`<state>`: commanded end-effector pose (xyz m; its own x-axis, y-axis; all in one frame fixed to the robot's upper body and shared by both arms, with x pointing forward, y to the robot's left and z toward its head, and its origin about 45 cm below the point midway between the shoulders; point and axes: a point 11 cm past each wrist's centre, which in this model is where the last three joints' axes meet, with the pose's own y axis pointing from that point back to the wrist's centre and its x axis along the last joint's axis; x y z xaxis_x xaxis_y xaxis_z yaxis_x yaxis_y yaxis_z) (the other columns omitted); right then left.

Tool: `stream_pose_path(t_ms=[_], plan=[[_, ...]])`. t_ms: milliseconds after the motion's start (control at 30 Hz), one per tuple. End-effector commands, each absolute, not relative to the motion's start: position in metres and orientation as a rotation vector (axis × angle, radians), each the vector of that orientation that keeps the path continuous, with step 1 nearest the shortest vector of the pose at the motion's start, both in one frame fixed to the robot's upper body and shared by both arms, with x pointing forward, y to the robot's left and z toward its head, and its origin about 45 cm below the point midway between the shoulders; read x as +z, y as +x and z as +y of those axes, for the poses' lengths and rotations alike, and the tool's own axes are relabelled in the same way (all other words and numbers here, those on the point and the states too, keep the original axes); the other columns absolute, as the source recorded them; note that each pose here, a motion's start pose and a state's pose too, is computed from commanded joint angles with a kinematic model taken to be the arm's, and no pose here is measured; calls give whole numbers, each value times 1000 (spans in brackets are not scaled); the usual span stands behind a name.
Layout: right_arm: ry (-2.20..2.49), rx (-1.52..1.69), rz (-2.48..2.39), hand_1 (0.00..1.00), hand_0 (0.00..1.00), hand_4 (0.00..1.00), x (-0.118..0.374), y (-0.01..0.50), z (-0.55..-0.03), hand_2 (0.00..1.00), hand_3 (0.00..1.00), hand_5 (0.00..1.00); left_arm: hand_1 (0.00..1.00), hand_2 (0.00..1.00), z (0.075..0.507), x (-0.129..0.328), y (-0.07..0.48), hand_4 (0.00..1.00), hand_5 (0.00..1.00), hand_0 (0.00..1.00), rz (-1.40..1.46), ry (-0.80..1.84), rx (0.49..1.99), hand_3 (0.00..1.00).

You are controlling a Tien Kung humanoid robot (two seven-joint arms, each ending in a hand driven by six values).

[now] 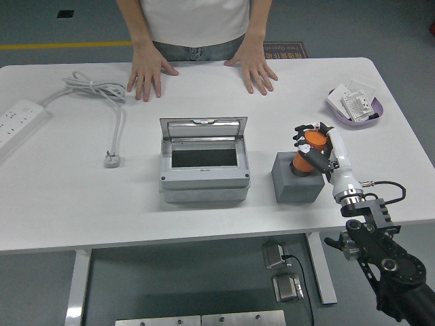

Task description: Fetch the battery,place it into the box,close the lid of the box

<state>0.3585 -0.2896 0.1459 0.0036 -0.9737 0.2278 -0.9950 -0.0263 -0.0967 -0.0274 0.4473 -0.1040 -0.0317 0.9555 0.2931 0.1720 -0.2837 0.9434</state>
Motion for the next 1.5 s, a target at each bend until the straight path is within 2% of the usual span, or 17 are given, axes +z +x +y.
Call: stream_pose_path(t_ms=[467,500,667,700,1033,1500], plan=[[2180,568,-2136,363,458,87,205,374,-294,297,320,2,656,718,450,-103,-28,884,656,641,1221,1533,1387,839],[2185,578,-2136,335,177,59,208,375,-293,298,323,2,656,717,450,-103,-28,884,656,642,1221,1533,1387,840],[2203,639,-2117,335,177,59,224,376,-285,298,323,2,656,717,449,-103,-27,884,656,642,1220,1532,1388,840],[2203,655,-2109,305,122,51,227,376,-282,297,321,2,659,718,449,-103,-27,884,657,642,1220,1531,1389,840],[2185,913,-1949,276,94,47,266,384,-248,296,318,2,658,718,450,-103,-27,884,657,642,1220,1532,1391,839],[2144,1113,-1672,255,69,59,270,386,-212,294,313,2,661,718,450,-103,-27,885,657,642,1220,1532,1393,839]])
